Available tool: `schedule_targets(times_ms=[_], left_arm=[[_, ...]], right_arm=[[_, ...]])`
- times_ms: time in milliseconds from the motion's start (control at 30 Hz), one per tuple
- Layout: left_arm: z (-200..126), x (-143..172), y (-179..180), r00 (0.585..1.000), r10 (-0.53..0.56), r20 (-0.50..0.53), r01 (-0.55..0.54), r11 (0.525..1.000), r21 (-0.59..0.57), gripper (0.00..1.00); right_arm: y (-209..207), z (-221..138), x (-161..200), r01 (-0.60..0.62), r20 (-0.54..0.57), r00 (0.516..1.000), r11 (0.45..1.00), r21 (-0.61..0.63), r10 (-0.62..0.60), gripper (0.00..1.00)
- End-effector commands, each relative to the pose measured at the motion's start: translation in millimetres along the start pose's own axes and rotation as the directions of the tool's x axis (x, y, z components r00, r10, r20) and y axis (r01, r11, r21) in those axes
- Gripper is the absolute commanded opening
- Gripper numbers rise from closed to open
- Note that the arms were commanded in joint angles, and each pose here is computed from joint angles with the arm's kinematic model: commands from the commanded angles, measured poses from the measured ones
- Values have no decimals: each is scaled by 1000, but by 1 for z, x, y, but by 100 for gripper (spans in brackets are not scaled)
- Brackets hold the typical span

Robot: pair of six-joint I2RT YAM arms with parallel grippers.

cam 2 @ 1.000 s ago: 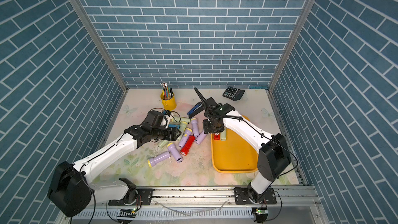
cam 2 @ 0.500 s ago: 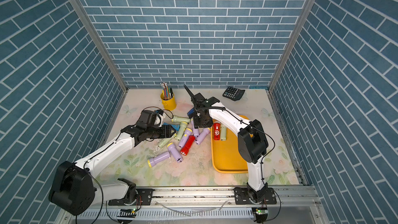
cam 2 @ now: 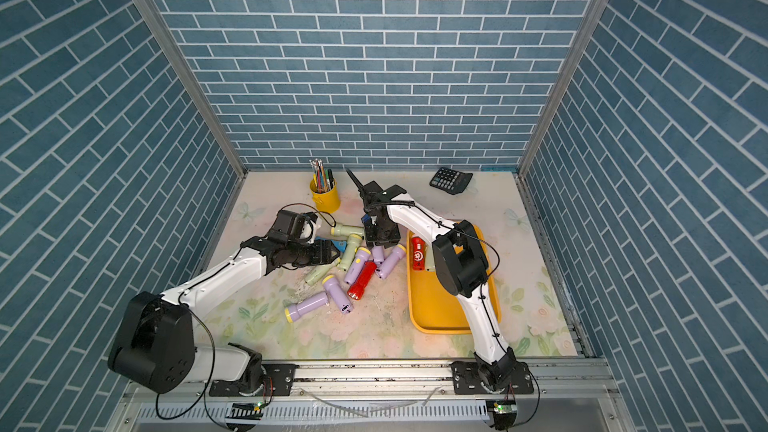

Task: Put the flashlights into the storage boxes
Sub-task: Pick up the flashlight from the center of the board.

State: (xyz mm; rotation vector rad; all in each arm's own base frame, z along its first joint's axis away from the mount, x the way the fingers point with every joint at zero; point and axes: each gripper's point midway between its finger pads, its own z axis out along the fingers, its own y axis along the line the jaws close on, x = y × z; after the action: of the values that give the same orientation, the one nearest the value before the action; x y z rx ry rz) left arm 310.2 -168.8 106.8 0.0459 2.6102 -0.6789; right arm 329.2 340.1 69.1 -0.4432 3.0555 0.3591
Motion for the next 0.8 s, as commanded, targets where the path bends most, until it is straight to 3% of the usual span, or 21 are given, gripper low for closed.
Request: schedule_targets(times_ms=[0, 300, 767], left_arm=[[-2, -11, -2, 1000, 15, 16, -15, 1000, 10, 76], [-1, -14, 0, 1000, 19, 12, -19, 1000, 1, 76], [2, -17, -1, 1000, 18, 7, -18, 1000, 4, 76]], right_arm=[[-5, 2, 3, 3, -41, 999, 1000, 26, -2, 54], [-30, 7, 2, -58, -54, 996, 992, 108, 64, 53], [-23, 25, -6, -62, -65, 996, 997, 52, 65, 53]])
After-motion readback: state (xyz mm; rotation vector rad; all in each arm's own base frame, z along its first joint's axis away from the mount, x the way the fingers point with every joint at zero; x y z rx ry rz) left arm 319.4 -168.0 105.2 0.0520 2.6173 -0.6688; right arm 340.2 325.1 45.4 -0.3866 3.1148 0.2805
